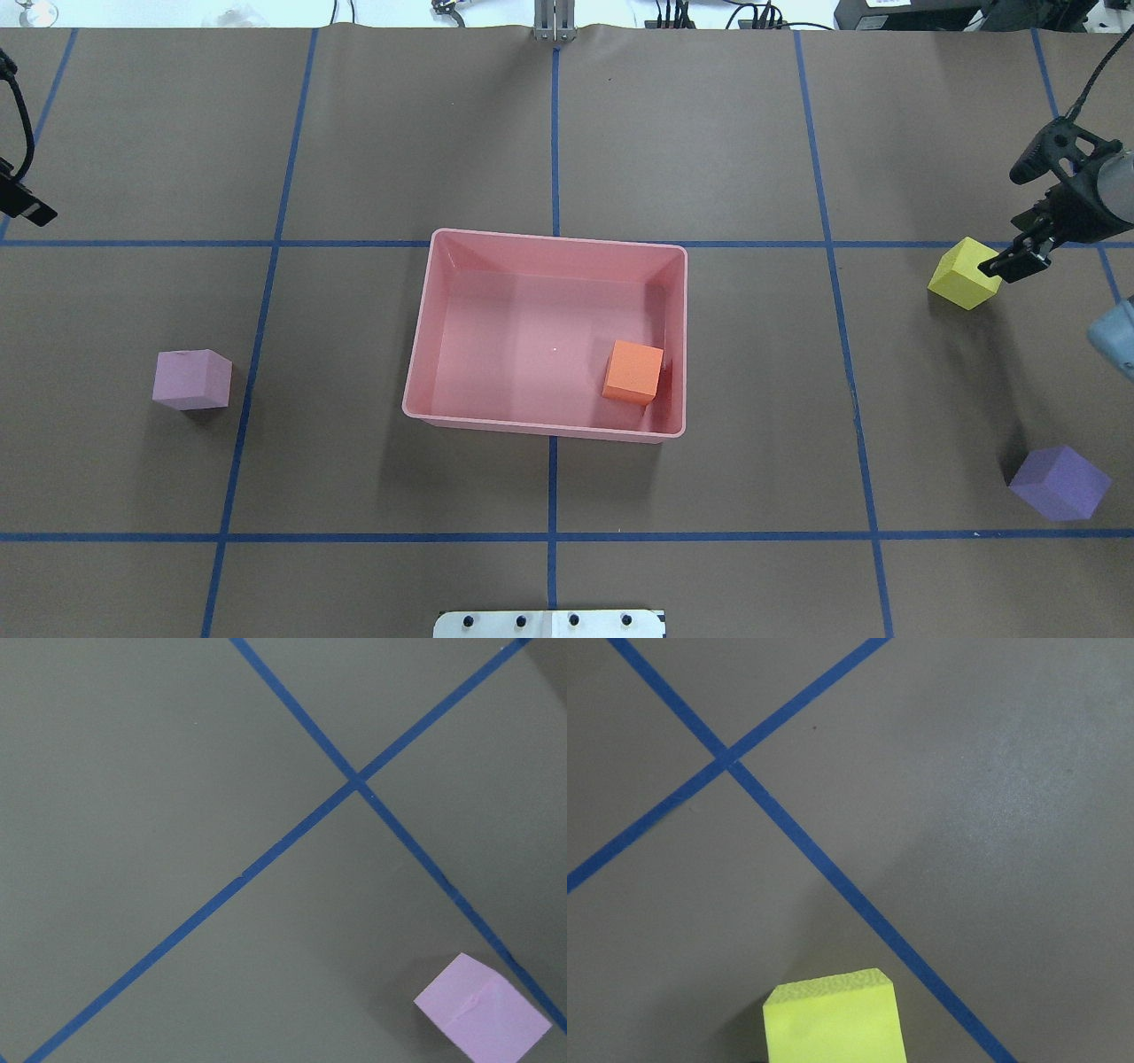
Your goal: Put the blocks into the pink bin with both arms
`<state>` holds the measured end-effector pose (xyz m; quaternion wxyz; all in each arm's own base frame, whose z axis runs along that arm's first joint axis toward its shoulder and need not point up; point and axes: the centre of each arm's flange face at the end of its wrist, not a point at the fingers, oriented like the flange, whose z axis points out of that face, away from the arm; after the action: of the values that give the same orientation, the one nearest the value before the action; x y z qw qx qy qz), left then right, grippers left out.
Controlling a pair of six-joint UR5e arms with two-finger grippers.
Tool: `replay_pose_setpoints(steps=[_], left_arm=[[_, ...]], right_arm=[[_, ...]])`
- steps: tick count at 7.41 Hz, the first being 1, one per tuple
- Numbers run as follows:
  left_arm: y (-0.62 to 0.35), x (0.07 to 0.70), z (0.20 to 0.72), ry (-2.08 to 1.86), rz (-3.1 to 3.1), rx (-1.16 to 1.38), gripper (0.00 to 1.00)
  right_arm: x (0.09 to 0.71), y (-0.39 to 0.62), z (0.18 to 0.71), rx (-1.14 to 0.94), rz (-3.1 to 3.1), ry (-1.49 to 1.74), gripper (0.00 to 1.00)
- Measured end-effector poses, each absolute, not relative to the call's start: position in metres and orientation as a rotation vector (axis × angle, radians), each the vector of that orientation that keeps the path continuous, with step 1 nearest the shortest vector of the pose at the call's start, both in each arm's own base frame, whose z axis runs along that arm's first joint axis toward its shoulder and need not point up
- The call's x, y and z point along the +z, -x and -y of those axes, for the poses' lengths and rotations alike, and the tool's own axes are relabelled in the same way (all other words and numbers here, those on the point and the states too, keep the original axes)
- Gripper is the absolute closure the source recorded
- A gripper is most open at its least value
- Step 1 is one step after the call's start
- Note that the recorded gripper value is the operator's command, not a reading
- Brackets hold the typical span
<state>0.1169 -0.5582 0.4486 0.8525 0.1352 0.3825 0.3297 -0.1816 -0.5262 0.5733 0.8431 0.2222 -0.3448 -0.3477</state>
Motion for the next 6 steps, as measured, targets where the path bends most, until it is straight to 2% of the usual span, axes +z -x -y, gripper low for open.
replay_pose_setpoints(steps=[4, 5, 6], left_arm=[[-0.117, 0.451, 0.559, -0.281, -0.807, 0.691, 0.0], [-0.117, 0.451, 0.559, -0.281, -0.807, 0.691, 0.0], [-0.117, 0.451, 0.559, -0.281, -0.807, 0.691, 0.0]], right_arm=[[0.585, 0.207, 0.522, -0.759, 0.736, -0.427, 0.07], [0.591, 0.213, 0.523, -0.765, 0.736, -0.414, 0.11], [0.596, 0.219, 0.523, -0.771, 0.736, -0.402, 0.24]])
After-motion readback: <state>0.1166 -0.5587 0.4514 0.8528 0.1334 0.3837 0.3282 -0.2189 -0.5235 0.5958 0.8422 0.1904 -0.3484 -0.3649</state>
